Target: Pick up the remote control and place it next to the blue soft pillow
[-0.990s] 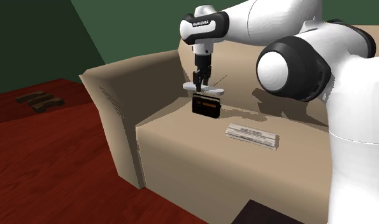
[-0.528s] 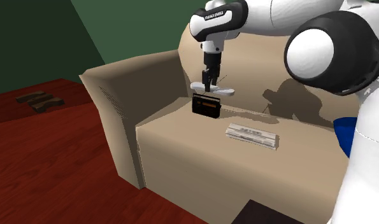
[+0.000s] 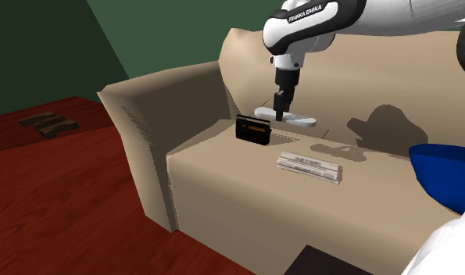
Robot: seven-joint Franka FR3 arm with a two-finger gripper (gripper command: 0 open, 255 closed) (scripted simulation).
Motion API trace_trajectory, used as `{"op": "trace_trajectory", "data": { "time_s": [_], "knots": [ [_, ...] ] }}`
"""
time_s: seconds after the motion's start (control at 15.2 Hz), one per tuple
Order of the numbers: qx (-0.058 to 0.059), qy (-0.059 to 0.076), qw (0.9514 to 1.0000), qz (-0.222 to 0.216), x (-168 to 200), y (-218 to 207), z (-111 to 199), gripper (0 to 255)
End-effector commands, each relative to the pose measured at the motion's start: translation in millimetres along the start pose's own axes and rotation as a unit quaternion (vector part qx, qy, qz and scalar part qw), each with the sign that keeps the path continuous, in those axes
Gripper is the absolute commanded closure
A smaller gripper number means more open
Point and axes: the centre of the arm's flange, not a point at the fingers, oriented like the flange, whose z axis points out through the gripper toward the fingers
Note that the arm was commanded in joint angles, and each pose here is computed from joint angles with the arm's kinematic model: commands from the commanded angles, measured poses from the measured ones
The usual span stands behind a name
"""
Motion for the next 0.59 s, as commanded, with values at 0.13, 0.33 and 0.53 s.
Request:
{"op": "trace_trajectory", "data": {
  "time_s": [0.13,0.33,0.53],
  "knots": [
    [0.000,0.000,1.0000,-0.001,-53.6,-11.7,1.3,255],
    [0.000,0.000,1.0000,-0.001,-92.5,-19.0,1.6,255],
    [0.000,0.000,1.0000,-0.001,-131.4,-26.4,2.0,255]
  ]
}}
